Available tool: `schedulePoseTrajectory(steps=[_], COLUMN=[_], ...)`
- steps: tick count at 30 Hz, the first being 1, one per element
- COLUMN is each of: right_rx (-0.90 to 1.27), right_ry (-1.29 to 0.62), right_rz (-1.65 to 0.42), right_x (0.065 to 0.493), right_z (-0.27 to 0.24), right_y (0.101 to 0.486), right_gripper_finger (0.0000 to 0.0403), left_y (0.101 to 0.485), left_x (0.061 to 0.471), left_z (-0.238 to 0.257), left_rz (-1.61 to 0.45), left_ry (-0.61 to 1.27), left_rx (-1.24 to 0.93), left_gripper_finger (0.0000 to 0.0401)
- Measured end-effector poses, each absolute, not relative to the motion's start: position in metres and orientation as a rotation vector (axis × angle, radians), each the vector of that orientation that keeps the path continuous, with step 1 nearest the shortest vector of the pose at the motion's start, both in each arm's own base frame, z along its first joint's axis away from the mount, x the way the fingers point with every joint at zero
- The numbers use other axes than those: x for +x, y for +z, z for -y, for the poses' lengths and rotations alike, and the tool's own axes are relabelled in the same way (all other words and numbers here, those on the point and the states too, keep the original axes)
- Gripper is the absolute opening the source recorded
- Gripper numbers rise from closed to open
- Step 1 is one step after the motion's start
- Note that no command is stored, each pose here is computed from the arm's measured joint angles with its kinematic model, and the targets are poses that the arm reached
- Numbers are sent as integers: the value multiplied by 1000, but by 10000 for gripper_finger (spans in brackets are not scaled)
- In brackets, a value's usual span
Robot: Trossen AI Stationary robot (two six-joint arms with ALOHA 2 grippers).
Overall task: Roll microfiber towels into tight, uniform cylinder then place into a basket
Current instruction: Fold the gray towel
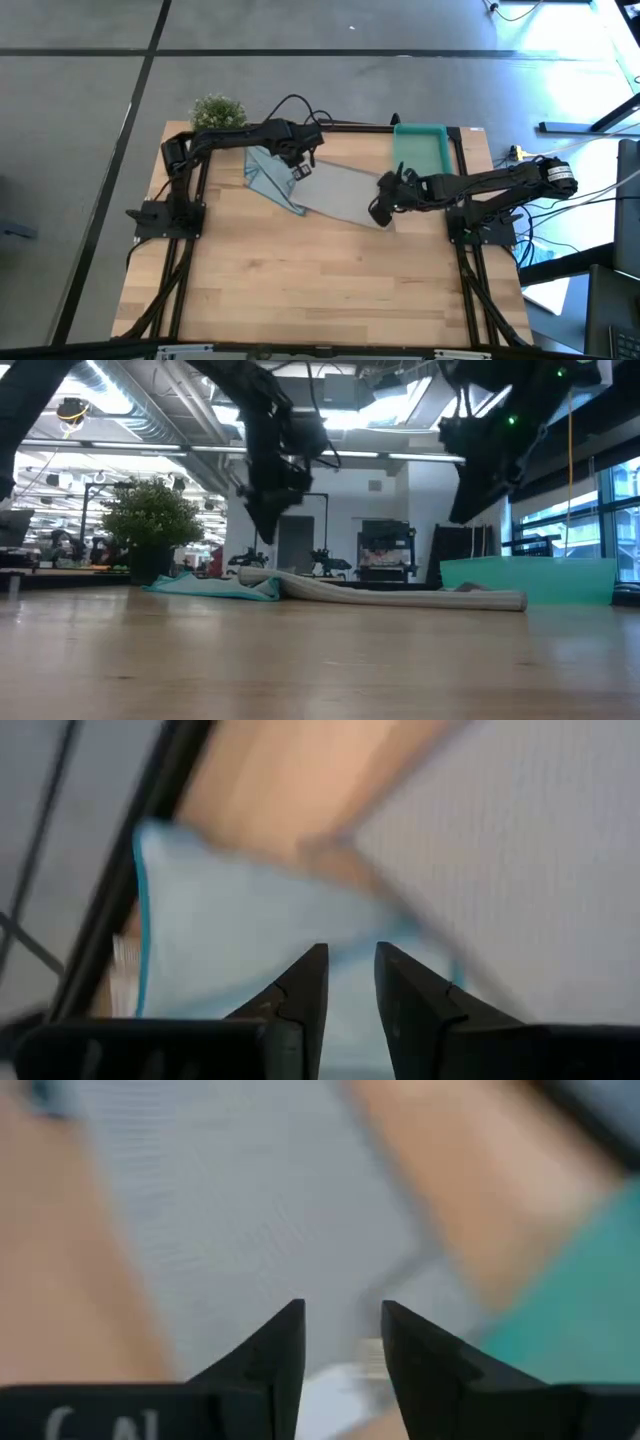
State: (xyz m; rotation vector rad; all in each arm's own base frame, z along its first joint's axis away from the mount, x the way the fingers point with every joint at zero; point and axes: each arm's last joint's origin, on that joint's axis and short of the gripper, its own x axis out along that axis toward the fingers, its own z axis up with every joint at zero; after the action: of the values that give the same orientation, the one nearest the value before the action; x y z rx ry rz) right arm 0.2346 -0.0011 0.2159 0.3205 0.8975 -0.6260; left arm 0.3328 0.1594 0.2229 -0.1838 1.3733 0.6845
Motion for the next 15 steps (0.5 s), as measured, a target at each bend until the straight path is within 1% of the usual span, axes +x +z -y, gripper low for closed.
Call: schedulePoseTrajectory(steps=[3, 5, 10, 13, 15], right_rx=[420, 438, 484, 500, 497], right_ry=[-476, -428, -455, -473, -475], right_rz=[-849, -849, -886, -902, -909], right_x=[240, 240, 228, 222, 219], right_z=[-5, -9, -10, -9, -9], right_y=[208, 196, 168, 158, 152], right_gripper_finger=[135, 135, 135, 135, 135], left_y=[228, 232, 232, 227, 222], left_x=[322, 321, 334, 351, 365], left_z=[-151, -145, -131, -122, -116], left_rz=[-1454, -1450, -1394, -1302, -1231], left_ry=[615, 578, 455, 308, 254], left_rx=[-282, -305, -299, -281, -227], left_gripper_finger=[82, 81, 79, 79, 79])
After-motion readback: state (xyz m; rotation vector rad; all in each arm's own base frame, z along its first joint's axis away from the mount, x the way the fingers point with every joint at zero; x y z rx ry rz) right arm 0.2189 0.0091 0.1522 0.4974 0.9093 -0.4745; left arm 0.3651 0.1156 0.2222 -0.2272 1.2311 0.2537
